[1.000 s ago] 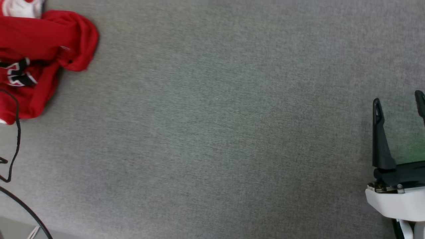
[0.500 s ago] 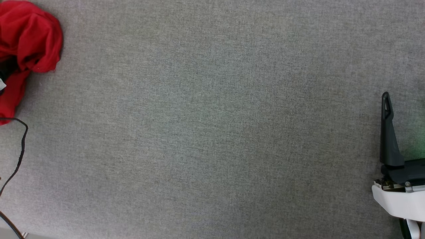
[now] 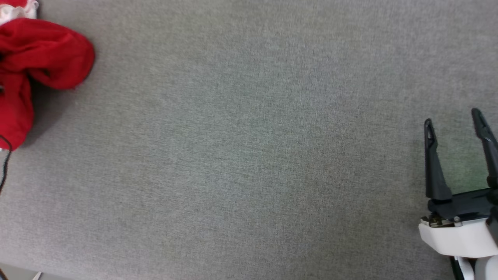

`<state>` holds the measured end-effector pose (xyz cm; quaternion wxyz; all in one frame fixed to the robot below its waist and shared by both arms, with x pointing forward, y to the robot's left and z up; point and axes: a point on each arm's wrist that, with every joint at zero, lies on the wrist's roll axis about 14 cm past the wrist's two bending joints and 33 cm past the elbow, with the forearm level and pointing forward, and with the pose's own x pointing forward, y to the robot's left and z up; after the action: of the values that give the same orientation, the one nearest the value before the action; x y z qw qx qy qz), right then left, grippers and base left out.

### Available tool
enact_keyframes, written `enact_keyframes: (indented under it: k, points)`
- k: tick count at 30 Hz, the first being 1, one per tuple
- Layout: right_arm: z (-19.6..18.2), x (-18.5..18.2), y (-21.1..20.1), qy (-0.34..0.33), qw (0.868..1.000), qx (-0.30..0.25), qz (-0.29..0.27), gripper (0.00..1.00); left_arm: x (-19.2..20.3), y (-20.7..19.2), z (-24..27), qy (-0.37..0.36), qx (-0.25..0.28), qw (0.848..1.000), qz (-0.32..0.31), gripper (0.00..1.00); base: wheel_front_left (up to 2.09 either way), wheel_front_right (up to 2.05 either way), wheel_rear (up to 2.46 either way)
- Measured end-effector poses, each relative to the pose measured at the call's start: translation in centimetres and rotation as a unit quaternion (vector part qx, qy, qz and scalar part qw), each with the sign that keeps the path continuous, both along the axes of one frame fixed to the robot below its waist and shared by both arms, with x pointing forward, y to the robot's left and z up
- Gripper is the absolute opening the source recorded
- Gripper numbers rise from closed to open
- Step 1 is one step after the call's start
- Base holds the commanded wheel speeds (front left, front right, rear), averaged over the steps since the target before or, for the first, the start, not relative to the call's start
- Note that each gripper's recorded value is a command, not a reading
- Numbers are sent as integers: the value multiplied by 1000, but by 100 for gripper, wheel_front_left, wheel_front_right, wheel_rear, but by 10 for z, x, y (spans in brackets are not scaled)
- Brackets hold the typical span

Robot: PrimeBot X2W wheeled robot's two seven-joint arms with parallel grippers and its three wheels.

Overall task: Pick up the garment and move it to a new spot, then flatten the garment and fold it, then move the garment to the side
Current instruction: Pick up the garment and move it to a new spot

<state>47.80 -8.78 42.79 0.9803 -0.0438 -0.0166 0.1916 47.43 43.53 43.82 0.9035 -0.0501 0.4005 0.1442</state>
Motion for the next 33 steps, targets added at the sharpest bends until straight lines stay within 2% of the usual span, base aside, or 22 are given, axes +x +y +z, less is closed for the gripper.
enact_keyframes:
  k: [6, 9, 14, 20, 28, 33]
  points:
    - [27, -9, 10, -19, 1000, 16, 5, 100, 17, -11, 80, -78, 61, 993, -69, 0, 0, 0, 0]
    - [41, -14, 12, -31, 999, 20, 5, 100, 25, -28, 119, -113, 95, 982, -116, 0, 0, 0, 0]
    - [60, -24, 15, -45, 999, 29, 6, 100, 39, -79, 173, -175, 119, 957, -197, 0, 0, 0, 0]
    - [74, -37, 5, -53, 998, 28, -11, 100, 52, -156, 221, -233, 132, 915, -302, 0, 0, 0, 0]
    - [91, -53, -24, -65, 996, 33, -51, 100, 56, -276, 262, -296, 121, 840, -438, 0, 0, 0, 0]
    - [96, -62, -48, -67, 994, 33, -85, 100, 50, -339, 261, -307, 109, 796, -510, 0, 0, 0, 0]
